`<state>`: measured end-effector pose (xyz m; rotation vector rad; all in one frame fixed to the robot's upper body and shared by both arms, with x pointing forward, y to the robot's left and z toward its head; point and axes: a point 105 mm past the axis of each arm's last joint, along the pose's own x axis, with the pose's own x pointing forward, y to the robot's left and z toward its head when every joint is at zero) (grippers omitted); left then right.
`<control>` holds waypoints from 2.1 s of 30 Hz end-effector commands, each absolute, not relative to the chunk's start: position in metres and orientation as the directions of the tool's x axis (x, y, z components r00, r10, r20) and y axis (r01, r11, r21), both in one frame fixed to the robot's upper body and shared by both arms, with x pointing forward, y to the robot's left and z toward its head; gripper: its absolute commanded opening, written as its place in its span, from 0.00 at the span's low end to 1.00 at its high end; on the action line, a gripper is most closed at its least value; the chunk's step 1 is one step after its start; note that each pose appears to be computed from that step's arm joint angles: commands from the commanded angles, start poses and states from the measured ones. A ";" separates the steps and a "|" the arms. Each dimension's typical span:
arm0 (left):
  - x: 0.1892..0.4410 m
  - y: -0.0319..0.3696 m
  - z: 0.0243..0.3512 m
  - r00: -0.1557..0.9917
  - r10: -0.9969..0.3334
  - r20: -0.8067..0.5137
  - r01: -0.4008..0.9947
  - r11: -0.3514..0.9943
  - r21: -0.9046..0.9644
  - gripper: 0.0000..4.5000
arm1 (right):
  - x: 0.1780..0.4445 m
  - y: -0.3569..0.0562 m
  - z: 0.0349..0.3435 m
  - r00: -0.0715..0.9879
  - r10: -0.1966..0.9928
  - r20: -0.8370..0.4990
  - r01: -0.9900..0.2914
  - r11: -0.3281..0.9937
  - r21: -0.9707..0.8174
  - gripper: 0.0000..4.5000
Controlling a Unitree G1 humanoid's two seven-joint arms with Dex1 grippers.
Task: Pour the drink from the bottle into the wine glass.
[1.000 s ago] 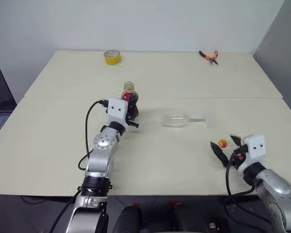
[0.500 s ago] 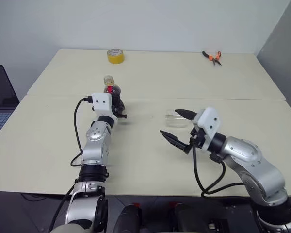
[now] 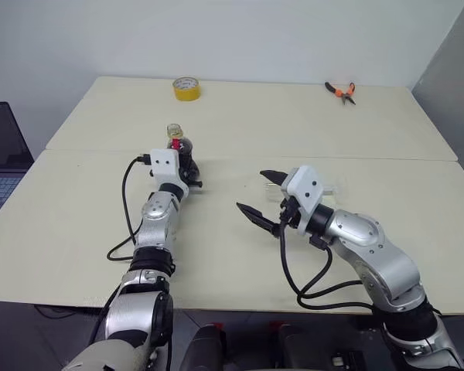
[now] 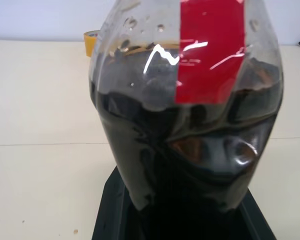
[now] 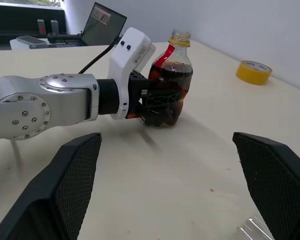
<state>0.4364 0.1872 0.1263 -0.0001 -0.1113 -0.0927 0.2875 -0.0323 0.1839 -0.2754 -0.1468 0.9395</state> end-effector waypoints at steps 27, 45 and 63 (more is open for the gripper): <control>0.368 0.184 0.125 0.976 -0.166 0.144 0.153 0.984 0.096 0.99 | 0.278 -0.075 0.192 0.679 0.734 0.010 -0.671 0.626 -0.397 1.00; 0.327 0.120 0.147 0.742 -0.670 0.029 0.657 0.735 0.169 0.99 | 0.328 -0.131 0.146 0.935 0.325 -0.140 -0.207 0.183 -0.961 1.00; 0.305 0.134 0.171 0.395 -0.896 -0.201 0.899 0.331 0.288 0.99 | 0.360 -0.146 0.127 0.977 0.189 -0.104 -0.128 0.121 -0.984 1.00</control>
